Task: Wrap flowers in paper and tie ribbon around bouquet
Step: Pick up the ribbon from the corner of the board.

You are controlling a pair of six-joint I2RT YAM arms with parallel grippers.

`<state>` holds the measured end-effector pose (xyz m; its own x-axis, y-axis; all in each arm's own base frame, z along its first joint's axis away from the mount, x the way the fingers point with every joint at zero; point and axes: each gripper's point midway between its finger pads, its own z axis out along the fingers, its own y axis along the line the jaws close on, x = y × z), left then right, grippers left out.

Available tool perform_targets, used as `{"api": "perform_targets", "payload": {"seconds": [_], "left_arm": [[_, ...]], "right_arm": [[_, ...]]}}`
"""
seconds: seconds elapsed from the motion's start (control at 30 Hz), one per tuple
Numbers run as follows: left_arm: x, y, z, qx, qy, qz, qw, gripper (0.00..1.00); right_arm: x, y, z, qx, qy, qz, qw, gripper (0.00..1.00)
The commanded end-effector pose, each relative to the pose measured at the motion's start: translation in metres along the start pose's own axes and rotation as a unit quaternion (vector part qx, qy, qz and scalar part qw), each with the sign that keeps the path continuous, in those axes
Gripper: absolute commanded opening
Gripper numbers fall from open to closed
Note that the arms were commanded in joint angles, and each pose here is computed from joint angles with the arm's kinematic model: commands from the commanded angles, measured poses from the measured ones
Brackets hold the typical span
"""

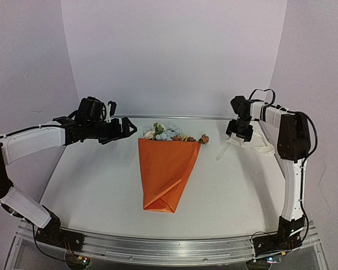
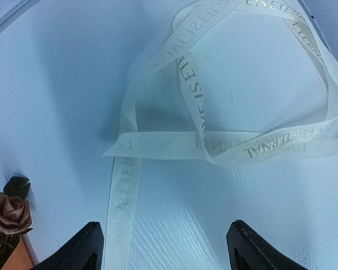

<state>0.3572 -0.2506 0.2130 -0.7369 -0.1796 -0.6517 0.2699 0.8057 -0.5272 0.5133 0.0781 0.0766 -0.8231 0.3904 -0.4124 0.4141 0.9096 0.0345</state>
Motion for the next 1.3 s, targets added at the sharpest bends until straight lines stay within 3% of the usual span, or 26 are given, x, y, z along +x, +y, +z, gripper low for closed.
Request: {"api": "perform_targets", "payload": {"seconds": [0.0, 0.17, 0.33, 0.6, 0.73, 0.97, 1.27], "left_arm": [[-0.023, -0.018, -0.018, 0.017, -0.026, 0.028, 0.999, 0.99], [-0.024, -0.020, -0.016, 0.016, -0.018, 0.034, 0.999, 0.99], [-0.023, -0.024, -0.008, 0.028, -0.005, 0.027, 0.999, 0.98], [-0.026, -0.030, 0.001, 0.038, 0.002, 0.013, 0.999, 0.97], [-0.025, -0.032, 0.005, 0.044, 0.010, 0.009, 0.999, 0.96], [-0.021, -0.035, 0.008, 0.060, 0.015, 0.004, 0.998, 0.96], [-0.011, -0.066, 0.012, 0.158, 0.039, 0.020, 0.986, 0.91]], "right_arm": [[-0.023, -0.001, 0.013, -0.011, -0.001, 0.005, 1.000, 0.74], [-0.032, -0.009, 0.032, -0.006, 0.004, 0.002, 1.000, 0.72], [-0.046, -0.014, 0.050, -0.045, 0.026, 0.054, 0.997, 0.66], [-0.033, -0.018, 0.078, -0.092, 0.098, 0.154, 0.979, 0.44], [-0.028, -0.016, 0.079, -0.103, 0.114, 0.162, 0.975, 0.31], [-0.040, -0.009, 0.030, -0.142, 0.097, 0.151, 0.973, 0.01], [-0.013, 0.001, -0.085, -0.192, 0.056, 0.088, 0.976, 0.00]]}}
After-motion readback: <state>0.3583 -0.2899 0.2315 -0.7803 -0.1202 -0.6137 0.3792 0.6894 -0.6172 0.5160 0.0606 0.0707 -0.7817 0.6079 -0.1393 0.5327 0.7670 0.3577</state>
